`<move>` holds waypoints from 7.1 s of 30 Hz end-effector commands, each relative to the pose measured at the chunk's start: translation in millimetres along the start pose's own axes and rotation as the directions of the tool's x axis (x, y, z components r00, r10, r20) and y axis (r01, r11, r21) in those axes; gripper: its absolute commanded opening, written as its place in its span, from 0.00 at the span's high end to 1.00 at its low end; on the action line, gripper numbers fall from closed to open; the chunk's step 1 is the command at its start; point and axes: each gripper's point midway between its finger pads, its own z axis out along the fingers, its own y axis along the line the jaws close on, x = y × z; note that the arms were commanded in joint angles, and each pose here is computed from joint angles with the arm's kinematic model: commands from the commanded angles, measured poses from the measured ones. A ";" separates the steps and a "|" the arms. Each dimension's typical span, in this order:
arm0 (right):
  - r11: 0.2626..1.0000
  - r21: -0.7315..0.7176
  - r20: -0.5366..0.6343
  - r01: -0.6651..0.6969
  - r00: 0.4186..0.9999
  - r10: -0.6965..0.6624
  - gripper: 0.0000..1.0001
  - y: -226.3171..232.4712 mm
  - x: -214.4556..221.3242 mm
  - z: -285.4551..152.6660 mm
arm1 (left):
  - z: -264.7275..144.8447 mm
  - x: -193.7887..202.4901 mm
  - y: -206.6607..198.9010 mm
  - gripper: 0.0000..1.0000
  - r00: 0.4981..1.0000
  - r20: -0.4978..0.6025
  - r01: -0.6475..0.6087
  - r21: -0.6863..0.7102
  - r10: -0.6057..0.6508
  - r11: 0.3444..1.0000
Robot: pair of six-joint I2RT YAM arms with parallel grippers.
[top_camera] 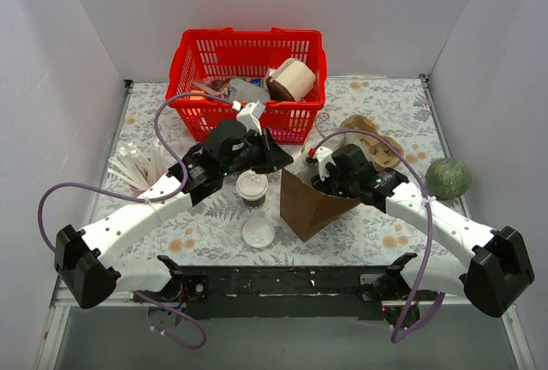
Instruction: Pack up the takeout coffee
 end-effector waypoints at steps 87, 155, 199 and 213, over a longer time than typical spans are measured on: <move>0.571 0.465 0.605 -0.677 0.713 0.353 0.12 -76.5 -105.9 -190.7 | 19.2 0.2 -24.3 1.00 0.972 0.229 -0.031 -0.066 0.046 0.997; 0.849 0.371 0.251 -0.375 0.921 0.297 0.99 -94.2 -126.0 -162.0 | -106.8 16.1 7.6 0.02 0.991 0.114 0.097 -0.326 -0.063 0.941; 0.985 0.129 0.320 -0.110 0.945 0.064 0.09 73.9 -247.9 -40.0 | -101.3 23.4 172.7 0.02 0.882 0.314 0.461 -0.411 -0.353 0.786; 0.970 0.166 0.137 -0.177 0.978 0.155 0.26 52.4 -185.6 68.4 | -77.6 45.1 178.1 0.03 0.842 0.283 0.535 -0.322 -0.460 0.781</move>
